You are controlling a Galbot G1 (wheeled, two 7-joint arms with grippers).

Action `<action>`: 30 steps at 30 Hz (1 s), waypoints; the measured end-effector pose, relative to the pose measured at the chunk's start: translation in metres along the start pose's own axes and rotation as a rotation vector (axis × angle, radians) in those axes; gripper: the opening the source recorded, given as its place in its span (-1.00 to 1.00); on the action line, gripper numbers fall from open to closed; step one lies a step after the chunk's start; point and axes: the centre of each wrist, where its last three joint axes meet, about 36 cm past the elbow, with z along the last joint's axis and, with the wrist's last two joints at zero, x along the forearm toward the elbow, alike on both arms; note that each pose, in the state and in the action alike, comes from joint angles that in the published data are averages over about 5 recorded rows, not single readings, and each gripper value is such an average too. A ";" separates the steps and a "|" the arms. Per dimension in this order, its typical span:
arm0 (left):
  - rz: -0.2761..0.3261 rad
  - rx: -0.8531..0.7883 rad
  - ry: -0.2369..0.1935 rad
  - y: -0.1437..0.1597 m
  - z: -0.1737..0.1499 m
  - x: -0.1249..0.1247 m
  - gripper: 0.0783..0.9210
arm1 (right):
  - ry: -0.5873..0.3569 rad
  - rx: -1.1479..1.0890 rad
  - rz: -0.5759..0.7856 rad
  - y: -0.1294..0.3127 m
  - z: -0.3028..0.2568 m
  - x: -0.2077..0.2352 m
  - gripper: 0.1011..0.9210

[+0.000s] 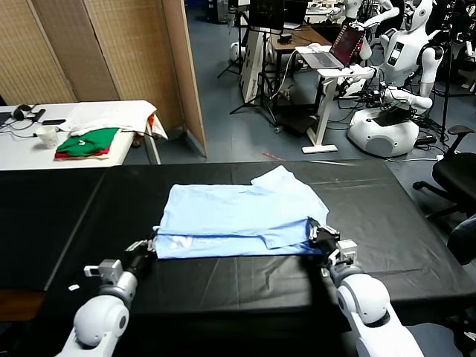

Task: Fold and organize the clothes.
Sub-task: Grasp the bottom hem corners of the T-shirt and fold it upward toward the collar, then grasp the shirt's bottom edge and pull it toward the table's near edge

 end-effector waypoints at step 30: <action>-0.003 0.054 0.117 -0.002 0.020 0.050 0.51 | 0.089 -0.050 0.031 -0.020 0.020 0.059 -0.33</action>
